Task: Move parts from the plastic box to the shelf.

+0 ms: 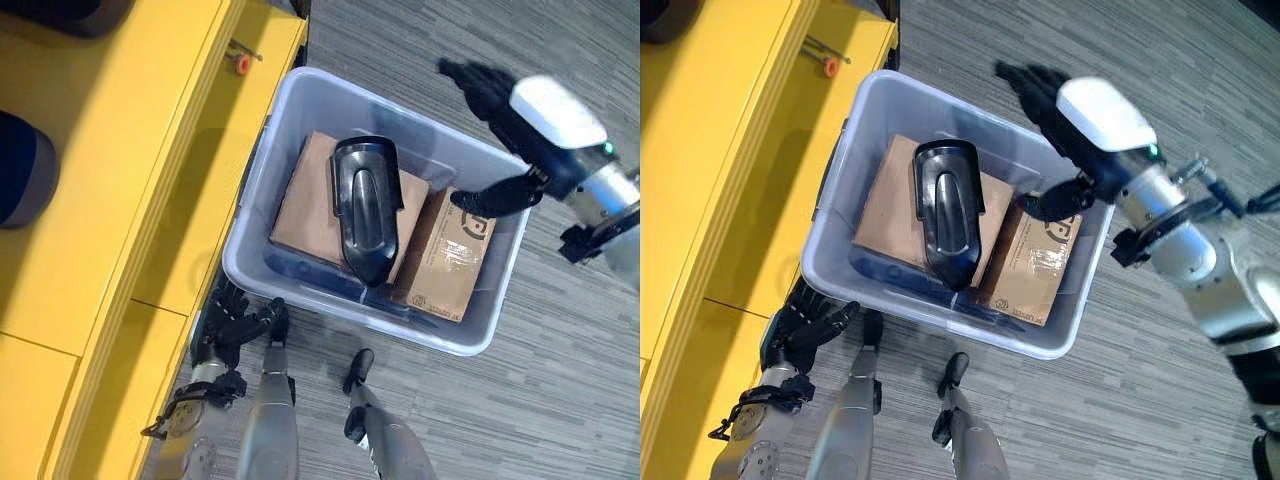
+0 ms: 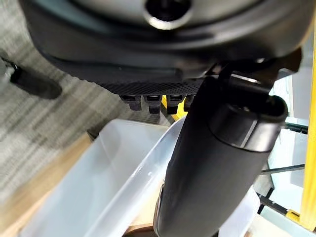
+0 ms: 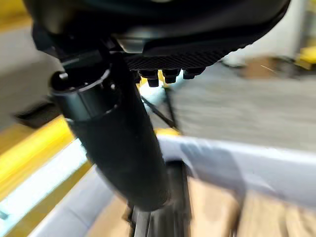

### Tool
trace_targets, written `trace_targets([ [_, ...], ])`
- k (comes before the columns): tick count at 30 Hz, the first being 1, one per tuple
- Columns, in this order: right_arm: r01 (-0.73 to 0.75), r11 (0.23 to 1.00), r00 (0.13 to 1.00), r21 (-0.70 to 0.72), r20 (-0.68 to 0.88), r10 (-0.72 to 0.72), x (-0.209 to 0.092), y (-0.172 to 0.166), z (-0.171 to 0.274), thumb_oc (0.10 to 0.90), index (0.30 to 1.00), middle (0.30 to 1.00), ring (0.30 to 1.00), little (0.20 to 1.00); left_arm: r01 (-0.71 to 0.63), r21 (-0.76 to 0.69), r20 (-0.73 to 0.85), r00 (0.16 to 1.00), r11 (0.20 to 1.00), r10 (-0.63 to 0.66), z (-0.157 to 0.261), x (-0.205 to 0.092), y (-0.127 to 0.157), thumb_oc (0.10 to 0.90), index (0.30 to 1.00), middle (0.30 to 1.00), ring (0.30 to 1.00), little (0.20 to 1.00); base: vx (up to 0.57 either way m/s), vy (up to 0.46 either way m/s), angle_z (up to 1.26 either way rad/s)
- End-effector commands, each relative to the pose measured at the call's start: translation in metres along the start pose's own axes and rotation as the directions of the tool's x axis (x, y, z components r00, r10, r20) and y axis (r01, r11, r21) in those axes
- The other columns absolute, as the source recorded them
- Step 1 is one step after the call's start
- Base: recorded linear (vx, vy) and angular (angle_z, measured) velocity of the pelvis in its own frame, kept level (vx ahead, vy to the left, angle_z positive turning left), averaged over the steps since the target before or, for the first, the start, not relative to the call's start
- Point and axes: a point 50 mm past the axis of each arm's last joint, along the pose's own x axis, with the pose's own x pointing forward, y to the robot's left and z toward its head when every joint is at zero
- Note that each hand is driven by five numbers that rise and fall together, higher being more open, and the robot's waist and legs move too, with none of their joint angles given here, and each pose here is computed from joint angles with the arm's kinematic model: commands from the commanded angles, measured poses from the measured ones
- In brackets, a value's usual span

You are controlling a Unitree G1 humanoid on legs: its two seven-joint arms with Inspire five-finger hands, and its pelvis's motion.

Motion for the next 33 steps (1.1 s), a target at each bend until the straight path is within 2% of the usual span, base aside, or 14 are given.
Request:
trace_targets([
  [1, 0.148, 0.950, 0.962, 0.276, 0.182, -0.203, 0.024, -0.029, 0.039, 0.900, 1.000, 1.000, 1.000, 1.000, -0.001, -0.061, 0.076, 0.997, 0.998, 0.005, 0.016, -0.001, -0.002, 0.900, 1.000, 1.000, 1.000, 1.000, 0.01, 0.000, -0.20],
  [3, 0.130, 0.865, 0.966, 0.485, 0.132, -0.220, 0.029, -0.011, 0.034, 0.900, 1.000, 1.000, 1.000, 1.000, -0.005, -0.058, 0.058, 0.998, 0.998, 0.008, 0.015, -0.001, -0.002, 0.900, 1.000, 1.000, 1.000, 1.000, 0.01, -0.004, -0.15],
  [6, 0.119, 0.828, 0.971, 0.547, 0.112, -0.213, 0.031, -0.005, 0.032, 0.900, 1.000, 1.000, 1.000, 1.000, -0.008, -0.059, 0.050, 0.999, 0.998, 0.011, 0.014, -0.001, -0.002, 0.900, 1.000, 1.000, 1.000, 1.000, 0.00, 0.001, 0.00],
  [7, 0.106, 0.757, 0.979, 0.645, 0.066, -0.194, 0.040, 0.010, 0.031, 0.900, 1.000, 1.000, 1.000, 1.000, -0.012, -0.038, 0.027, 1.000, 0.999, 0.013, 0.013, -0.001, -0.001, 0.900, 1.000, 1.000, 1.000, 1.000, 0.01, -0.004, 0.06],
  [8, 0.106, 0.757, 0.979, 0.645, 0.066, -0.193, 0.040, 0.010, 0.031, 0.900, 1.000, 1.000, 1.000, 1.000, -0.013, -0.038, 0.027, 1.000, 0.999, 0.014, 0.013, -0.001, -0.001, 0.900, 1.000, 1.000, 1.000, 1.000, 0.01, -0.005, 0.05],
  [10, 0.104, 0.707, 0.982, 0.700, 0.042, -0.186, 0.051, 0.021, 0.034, 0.900, 1.000, 1.000, 1.000, 1.000, -0.016, -0.025, 0.019, 1.000, 1.000, 0.017, 0.014, 0.000, 0.000, 0.900, 1.000, 1.000, 1.000, 1.000, 0.00, 0.000, 0.00],
  [17, 0.126, 0.636, 0.968, 0.762, 0.047, -0.248, 0.074, 0.033, 0.056, 0.900, 1.000, 1.000, 1.000, 1.000, -0.021, -0.028, 0.030, 0.999, 0.999, 0.022, 0.015, 0.003, -0.006, 0.900, 1.000, 1.000, 1.000, 1.000, 0.00, 0.000, 0.00],
  [23, 0.064, 0.591, 0.953, 0.804, 0.127, -0.276, 0.092, 0.048, 0.096, 0.900, 1.000, 1.000, 1.000, 1.000, -0.018, -0.022, 0.031, 0.999, 1.000, 0.019, 0.013, 0.006, -0.014, 0.900, 1.000, 1.000, 1.000, 1.000, 0.00, 0.000, 0.00],
  [26, 0.064, 0.589, 0.950, 0.806, 0.131, -0.283, 0.094, 0.048, 0.099, 0.900, 1.000, 1.000, 1.000, 1.000, -0.018, -0.023, 0.031, 0.999, 1.000, 0.018, 0.013, 0.006, -0.014, 0.900, 1.000, 1.000, 1.000, 1.000, 0.00, 0.000, 0.00],
  [30, 0.095, 0.533, 0.947, 0.841, 0.089, -0.309, 0.107, 0.052, 0.107, 0.900, 1.000, 1.000, 1.000, 1.000, -0.030, -0.033, 0.037, 0.999, 0.999, 0.031, 0.013, 0.007, -0.016, 0.900, 1.000, 1.000, 1.000, 1.000, 0.00, 0.000, 0.00],
  [33, 0.103, 0.521, 0.949, 0.847, 0.074, -0.308, 0.110, 0.056, 0.108, 0.900, 1.000, 1.000, 1.000, 1.000, -0.028, -0.035, 0.040, 0.999, 0.999, 0.030, 0.013, 0.007, -0.017, 0.900, 1.000, 1.000, 1.000, 1.000, 0.00, -0.001, 0.03],
])
